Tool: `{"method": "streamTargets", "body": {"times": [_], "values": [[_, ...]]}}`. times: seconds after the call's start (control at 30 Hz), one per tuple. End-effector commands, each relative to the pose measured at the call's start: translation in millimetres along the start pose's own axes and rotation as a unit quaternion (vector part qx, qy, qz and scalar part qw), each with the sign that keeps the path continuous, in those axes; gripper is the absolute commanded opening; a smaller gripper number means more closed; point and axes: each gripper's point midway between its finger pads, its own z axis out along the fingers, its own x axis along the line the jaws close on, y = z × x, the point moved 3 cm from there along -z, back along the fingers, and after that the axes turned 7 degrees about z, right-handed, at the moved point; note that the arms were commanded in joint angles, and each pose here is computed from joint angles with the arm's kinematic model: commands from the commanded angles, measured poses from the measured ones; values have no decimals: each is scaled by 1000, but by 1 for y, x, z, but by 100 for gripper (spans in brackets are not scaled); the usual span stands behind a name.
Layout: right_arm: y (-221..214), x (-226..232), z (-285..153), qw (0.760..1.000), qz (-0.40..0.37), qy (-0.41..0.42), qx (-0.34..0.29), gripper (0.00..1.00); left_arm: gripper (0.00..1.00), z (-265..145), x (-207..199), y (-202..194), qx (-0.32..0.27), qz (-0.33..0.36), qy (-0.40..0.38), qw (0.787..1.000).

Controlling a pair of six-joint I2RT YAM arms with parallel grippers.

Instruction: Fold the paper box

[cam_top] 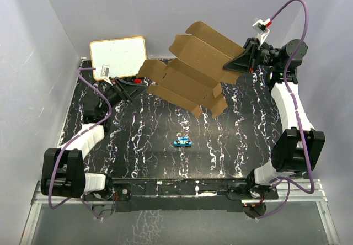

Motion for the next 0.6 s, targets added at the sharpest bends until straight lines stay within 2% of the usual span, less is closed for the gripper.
{"method": "streamTargets", "body": {"times": [0.0, 0.33, 0.47, 0.57], "values": [[9, 4, 0, 999, -42, -6, -10, 8, 43, -2, -28, 1, 8, 23, -70, 997], [9, 5, -1, 999, -44, -6, -10, 8, 44, 1, -26, -7, 22, 16, -79, 997], [8, 6, 0, 999, -43, -5, -9, 8, 47, 0, -29, 0, 11, 15, -73, 997], [8, 5, -1, 999, -43, -5, -8, 8, 50, -3, -23, 11, -13, -18, -54, 998]]}}
